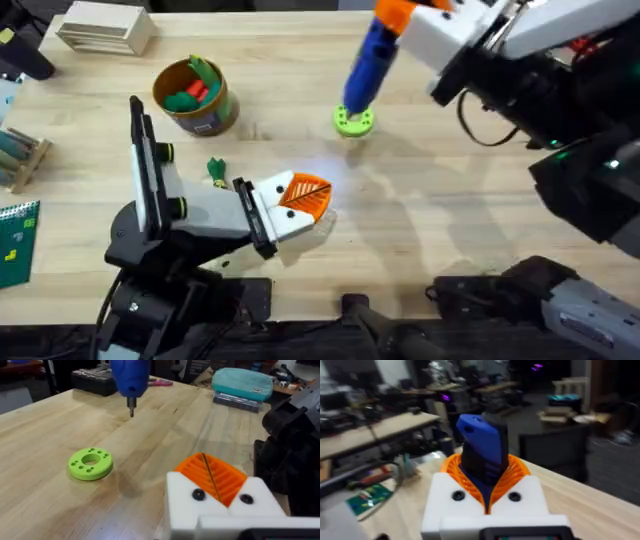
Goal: Pick up the gripper from the table and insert it into the empty holder that is missing its gripper. Then pick up a screw, insert it into the mounting hole, and use the screwdriver to tighten it. Finally, clean up the table by picking up the vegetable and placing it into the bucket.
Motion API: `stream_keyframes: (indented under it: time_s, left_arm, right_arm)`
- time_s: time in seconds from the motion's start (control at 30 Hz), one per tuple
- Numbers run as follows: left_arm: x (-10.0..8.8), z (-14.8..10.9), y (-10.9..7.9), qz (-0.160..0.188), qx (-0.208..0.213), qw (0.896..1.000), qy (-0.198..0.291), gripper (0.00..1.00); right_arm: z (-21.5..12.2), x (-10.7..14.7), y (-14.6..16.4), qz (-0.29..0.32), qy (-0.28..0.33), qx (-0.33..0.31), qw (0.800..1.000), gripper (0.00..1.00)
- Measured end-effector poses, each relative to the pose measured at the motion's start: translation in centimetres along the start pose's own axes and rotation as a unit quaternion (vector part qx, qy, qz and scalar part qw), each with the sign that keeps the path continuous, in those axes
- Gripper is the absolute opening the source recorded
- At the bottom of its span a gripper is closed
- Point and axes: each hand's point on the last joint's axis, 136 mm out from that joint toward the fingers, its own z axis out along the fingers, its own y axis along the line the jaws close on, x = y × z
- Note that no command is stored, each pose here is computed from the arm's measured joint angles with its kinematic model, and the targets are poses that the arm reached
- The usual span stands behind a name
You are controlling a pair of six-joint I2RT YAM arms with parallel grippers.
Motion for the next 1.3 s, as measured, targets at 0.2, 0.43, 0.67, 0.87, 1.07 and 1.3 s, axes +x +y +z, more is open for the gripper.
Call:
stream_keyframes:
  time_s: [0.2, 0.43, 0.67, 0.87, 1.07, 1.3]
  left_arm:
    - [0.0, 0.0, 0.0, 0.000, 0.000, 1.000, 0.000, 0.004]
    - [0.0, 0.0, 0.0, 0.000, 0.000, 1.000, 0.000, 0.004]
    - [0.0, 0.0, 0.0, 0.000, 0.000, 1.000, 0.000, 0.004]
    - [0.0, 0.0, 0.0, 0.000, 0.000, 1.000, 0.000, 0.004]
    - [0.0, 0.0, 0.0, 0.000, 0.000, 1.000, 0.000, 0.004]
    - [0.0, 0.0, 0.0, 0.000, 0.000, 1.000, 0.000, 0.004]
  right_arm:
    - [0.4, -2.5, 6.3, 0.000, -0.058, -0.098, 0.993, 0.029]
    - [0.2, -2.2, 11.0, 0.017, -0.055, -0.170, 0.984, 0.029]
    - [0.6, -1.3, 13.0, 0.025, -0.048, -0.202, 0.978, 0.029]
    - [1.1, -0.2, 13.9, 0.032, -0.037, -0.216, 0.975, 0.029]
    - [1.0, -0.1, 14.0, 0.033, -0.036, -0.218, 0.975, 0.029]
    - [1.1, 0.3, 14.0, 0.035, -0.027, -0.216, 0.975, 0.029]
